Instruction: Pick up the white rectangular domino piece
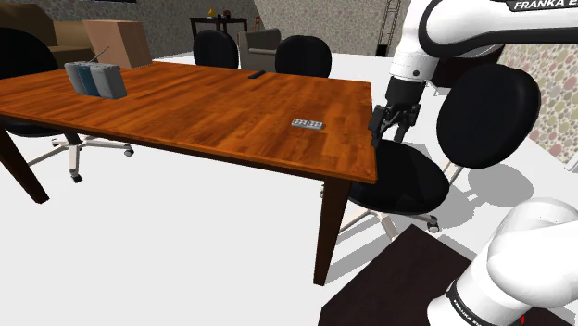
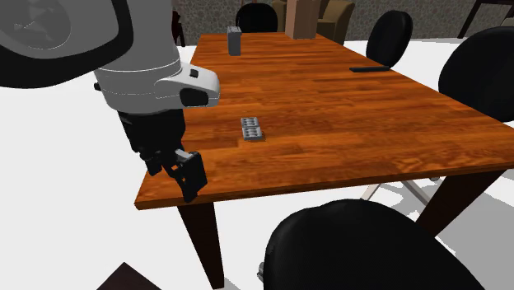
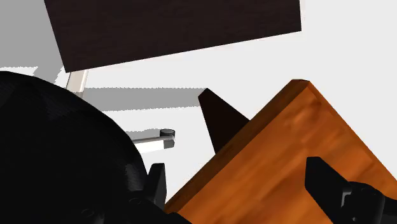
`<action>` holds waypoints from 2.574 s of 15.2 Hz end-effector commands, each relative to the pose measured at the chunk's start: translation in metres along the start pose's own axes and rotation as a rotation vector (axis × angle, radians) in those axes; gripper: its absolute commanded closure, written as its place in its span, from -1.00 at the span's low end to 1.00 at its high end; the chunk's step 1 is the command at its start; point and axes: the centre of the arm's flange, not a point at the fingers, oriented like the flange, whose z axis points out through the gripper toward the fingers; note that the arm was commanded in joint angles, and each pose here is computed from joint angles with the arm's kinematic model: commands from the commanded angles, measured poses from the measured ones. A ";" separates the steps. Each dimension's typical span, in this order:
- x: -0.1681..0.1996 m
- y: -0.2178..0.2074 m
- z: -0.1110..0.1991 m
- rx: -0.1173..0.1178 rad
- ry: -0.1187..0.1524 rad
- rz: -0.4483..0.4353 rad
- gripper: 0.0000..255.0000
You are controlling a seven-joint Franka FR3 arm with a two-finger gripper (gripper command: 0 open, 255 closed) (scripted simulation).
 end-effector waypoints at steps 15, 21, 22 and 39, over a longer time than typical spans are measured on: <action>0.183 -0.016 0.003 -0.071 -0.011 -0.428 -1.00; 0.256 -0.046 0.006 -0.102 -0.015 -0.611 -1.00; 0.267 -0.052 0.006 -0.107 -0.016 -0.642 -1.00; 0.281 -0.056 0.046 -0.113 -0.017 -0.676 1.00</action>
